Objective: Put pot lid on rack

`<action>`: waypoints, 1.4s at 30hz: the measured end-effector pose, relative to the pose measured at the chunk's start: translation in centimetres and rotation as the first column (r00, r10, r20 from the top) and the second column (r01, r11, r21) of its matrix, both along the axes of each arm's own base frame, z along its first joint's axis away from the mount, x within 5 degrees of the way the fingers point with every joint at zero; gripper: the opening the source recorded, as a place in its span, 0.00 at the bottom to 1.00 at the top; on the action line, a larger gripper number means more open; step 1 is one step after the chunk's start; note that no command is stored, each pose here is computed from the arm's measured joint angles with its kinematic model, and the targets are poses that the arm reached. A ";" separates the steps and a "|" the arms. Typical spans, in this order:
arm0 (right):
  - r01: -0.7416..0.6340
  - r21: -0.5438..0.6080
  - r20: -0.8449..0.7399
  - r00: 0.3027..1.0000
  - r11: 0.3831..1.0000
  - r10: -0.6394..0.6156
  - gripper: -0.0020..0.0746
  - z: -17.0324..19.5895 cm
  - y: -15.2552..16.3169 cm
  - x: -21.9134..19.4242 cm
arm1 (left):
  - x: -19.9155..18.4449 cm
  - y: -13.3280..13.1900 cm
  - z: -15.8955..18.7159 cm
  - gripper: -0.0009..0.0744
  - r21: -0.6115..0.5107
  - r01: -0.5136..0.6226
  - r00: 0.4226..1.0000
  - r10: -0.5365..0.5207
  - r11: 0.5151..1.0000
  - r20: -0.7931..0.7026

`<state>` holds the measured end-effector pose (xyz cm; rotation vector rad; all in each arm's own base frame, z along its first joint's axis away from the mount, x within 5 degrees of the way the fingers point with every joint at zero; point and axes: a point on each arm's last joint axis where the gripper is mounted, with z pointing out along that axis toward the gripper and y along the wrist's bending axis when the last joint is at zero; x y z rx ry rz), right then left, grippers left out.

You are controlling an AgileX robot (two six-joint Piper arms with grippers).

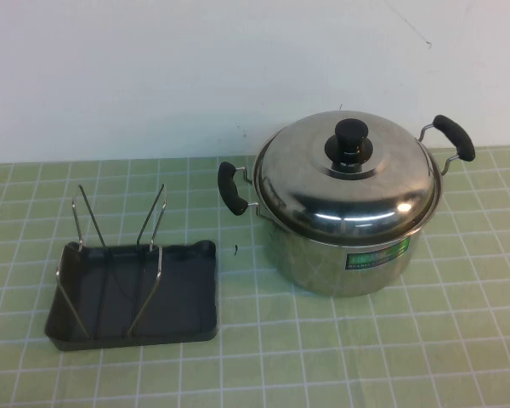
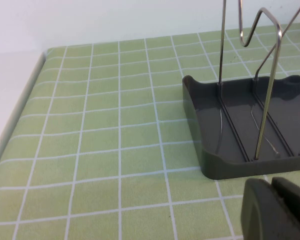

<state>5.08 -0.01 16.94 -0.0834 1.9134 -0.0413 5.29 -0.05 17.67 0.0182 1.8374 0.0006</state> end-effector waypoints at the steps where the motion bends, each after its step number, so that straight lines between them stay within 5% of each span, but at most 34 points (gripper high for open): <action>1: -0.001 -0.003 0.000 1.000 1.000 0.001 0.02 0.0 0.0 0.0 | 0.0 0.0 0.0 0.01 0.000 0.000 1.000 0.000 1.000 0.000; 10: -0.023 -0.087 0.000 1.000 0.996 0.023 0.02 0.0 -0.1 0.0 | 0.0 0.0 0.0 0.01 0.014 0.000 1.000 0.000 1.000 -0.001; 42: -0.023 -0.097 0.018 1.000 0.995 0.024 0.02 0.1 -0.1 0.1 | 0.0 0.0 0.1 0.01 0.014 0.000 1.000 0.000 1.000 0.013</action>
